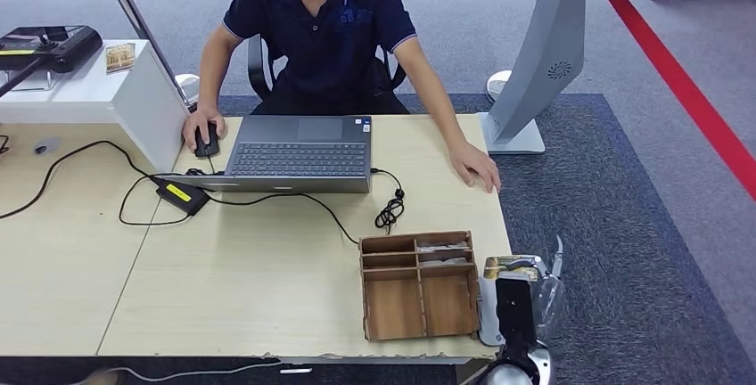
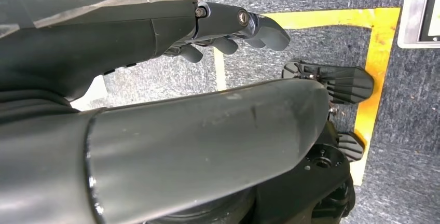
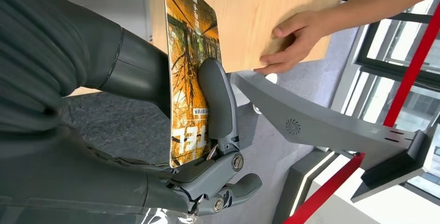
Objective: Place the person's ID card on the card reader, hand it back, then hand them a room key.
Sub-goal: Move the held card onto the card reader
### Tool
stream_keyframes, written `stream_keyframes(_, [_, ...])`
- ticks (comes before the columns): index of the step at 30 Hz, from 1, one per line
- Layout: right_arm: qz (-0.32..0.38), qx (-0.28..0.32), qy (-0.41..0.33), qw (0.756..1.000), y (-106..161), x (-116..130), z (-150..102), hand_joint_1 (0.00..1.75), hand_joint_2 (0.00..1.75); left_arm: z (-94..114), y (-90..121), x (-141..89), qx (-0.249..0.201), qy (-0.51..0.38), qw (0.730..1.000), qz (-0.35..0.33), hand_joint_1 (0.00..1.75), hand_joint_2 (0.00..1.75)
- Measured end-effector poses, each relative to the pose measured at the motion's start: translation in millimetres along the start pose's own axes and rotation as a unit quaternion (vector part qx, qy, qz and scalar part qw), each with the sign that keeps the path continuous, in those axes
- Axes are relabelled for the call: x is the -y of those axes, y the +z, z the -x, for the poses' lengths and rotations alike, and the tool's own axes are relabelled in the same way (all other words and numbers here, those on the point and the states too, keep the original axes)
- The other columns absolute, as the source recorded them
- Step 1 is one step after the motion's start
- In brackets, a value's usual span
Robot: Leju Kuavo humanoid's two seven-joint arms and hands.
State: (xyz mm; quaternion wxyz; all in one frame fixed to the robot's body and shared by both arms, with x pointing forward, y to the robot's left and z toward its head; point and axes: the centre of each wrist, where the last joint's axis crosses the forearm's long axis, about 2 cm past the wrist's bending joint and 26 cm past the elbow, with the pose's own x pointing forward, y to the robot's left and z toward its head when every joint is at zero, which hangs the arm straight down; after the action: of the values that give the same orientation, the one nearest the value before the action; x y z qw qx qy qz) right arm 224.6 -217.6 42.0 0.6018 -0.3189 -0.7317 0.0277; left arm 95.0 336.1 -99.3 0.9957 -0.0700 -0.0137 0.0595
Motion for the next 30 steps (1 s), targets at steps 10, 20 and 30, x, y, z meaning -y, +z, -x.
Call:
stream_keyframes(10, [-0.009,-0.014,0.022,1.0,8,2,10,1.75,1.75,0,0,0,0.0,0.002,1.0,-0.001,0.0,0.0])
stream_keyframes(20, [-0.024,-0.011,0.053,0.998,12,3,14,1.75,1.75,0,0,0,0.0,0.002,1.0,-0.002,0.0,0.0])
stream_keyframes(30, [-0.042,-0.016,0.093,0.995,20,8,21,1.75,1.75,0,0,0,0.0,0.005,1.0,-0.002,0.0,0.0])
